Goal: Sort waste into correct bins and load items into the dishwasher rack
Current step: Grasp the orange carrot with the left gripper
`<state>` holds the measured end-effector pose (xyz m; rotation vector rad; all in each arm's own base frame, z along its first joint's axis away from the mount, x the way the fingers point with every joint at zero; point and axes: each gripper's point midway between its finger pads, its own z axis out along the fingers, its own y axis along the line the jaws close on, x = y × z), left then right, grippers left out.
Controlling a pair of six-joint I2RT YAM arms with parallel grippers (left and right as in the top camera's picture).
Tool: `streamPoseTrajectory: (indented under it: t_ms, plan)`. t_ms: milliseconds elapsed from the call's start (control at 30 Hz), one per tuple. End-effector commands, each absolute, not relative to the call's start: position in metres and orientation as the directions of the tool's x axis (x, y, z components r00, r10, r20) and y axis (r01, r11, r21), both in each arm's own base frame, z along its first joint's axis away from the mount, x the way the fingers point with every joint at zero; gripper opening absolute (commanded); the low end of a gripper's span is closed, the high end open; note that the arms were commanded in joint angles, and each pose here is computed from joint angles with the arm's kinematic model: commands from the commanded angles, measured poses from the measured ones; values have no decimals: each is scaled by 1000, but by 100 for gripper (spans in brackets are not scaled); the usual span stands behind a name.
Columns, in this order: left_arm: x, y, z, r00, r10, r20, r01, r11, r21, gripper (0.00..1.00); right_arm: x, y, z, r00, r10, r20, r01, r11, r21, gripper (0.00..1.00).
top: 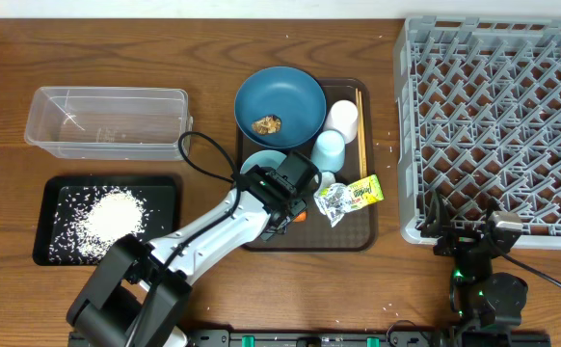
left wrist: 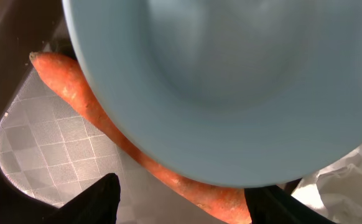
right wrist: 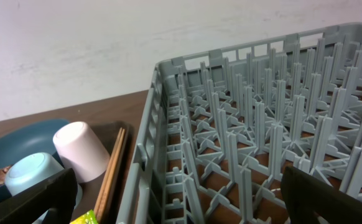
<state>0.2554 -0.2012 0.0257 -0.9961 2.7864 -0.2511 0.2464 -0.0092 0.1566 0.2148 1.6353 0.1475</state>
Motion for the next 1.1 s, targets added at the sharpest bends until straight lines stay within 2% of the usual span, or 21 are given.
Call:
streamPoseTrajectory:
  t_ms: [0, 267, 500, 700, 833, 1067]
  plan:
    - [249, -198, 19, -760, -637, -124, -614, 768, -183, 65, 246, -12, 155, -68, 226, -972, 59, 973, 222, 99]
    - [241, -191, 11, -706, -687, -173, -668, 727, -161, 65, 246, -12, 155, -68, 226, -972, 59, 973, 222, 99]
    - [242, -189, 11, -703, -686, -185, -667, 727, -162, 65, 246, -12, 155, -68, 226, -972, 59, 973, 222, 99]
    - [217, -191, 6, -731, -678, -79, -671, 735, -98, 59, 246, -12, 155, -68, 226, -972, 59, 973, 222, 99]
    - [212, -188, 7, -733, -677, -69, -673, 736, -78, 57, 246, -12, 155, -68, 226, -972, 59, 973, 222, 99]
    - [225, -176, 11, -718, -675, -169, -672, 736, -80, 57, 246, -12, 155, -68, 226, -972, 59, 973, 222, 99]
